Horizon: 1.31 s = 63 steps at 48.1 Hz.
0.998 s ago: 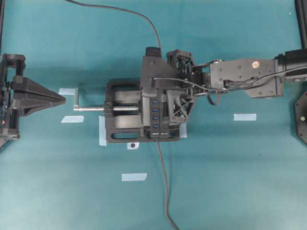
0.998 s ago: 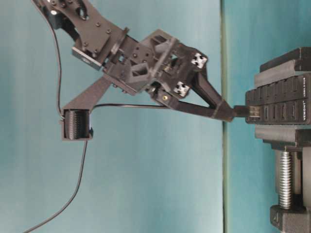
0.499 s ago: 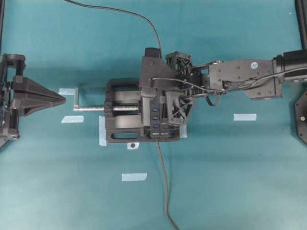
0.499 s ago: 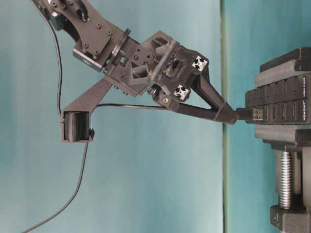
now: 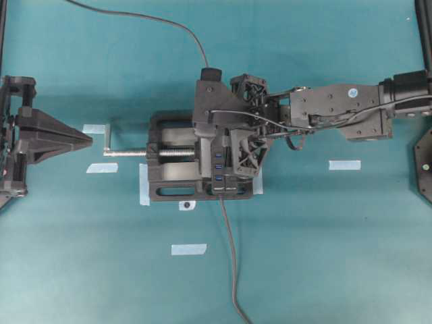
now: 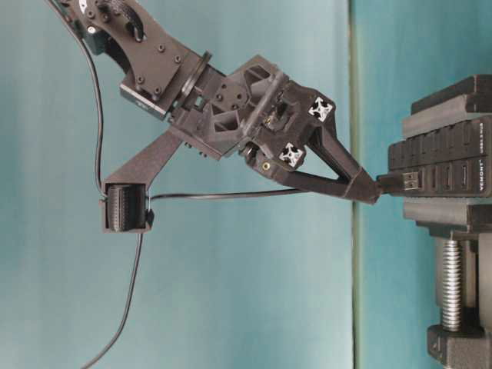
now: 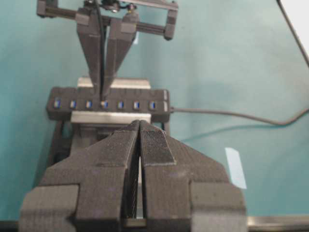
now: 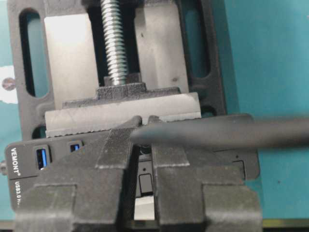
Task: Insert the USB into the center port of the fixed hub
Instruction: 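Lower the plug into the center port with the right gripper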
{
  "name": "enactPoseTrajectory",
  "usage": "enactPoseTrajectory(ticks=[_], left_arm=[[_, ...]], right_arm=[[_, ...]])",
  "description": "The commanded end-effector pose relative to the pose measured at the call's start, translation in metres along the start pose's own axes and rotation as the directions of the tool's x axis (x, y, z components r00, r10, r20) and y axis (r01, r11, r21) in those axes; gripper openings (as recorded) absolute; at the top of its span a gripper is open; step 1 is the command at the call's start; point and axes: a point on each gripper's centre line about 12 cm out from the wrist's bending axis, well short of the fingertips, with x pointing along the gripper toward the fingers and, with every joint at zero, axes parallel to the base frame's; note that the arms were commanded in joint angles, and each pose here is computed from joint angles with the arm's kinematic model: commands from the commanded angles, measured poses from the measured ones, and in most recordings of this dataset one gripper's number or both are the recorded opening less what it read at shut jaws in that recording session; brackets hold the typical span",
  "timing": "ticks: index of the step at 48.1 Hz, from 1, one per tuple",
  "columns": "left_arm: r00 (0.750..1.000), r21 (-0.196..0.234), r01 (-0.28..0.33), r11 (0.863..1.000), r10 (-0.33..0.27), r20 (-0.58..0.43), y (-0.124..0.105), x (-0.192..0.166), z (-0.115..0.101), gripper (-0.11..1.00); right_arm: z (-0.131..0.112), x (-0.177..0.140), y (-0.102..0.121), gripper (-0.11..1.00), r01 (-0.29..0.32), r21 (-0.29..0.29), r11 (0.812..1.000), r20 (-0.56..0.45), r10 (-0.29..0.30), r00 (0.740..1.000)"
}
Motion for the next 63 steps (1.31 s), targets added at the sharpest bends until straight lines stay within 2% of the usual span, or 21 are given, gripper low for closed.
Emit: enactPoseTrajectory(ticks=[1,17,63], left_arm=[[1.0,0.0,-0.001,1.0,0.001,0.012,0.0,0.001,0.005,0.0],[1.0,0.0,-0.001,1.0,0.001,0.014,0.0,0.0,0.004,0.0],[1.0,0.0,-0.001,1.0,0.001,0.015,0.0,-0.001,0.003,0.0]], right_arm=[[0.01,-0.007,0.003,0.08,-0.009,0.021,1.0,0.029,0.008,1.0],[0.014,-0.009,0.005,0.08,-0.018,0.029,0.999,0.038,0.016,0.999],[-0.002,0.002,-0.001,0.08,-0.006,0.039,0.999,-0.011,0.006,1.0]])
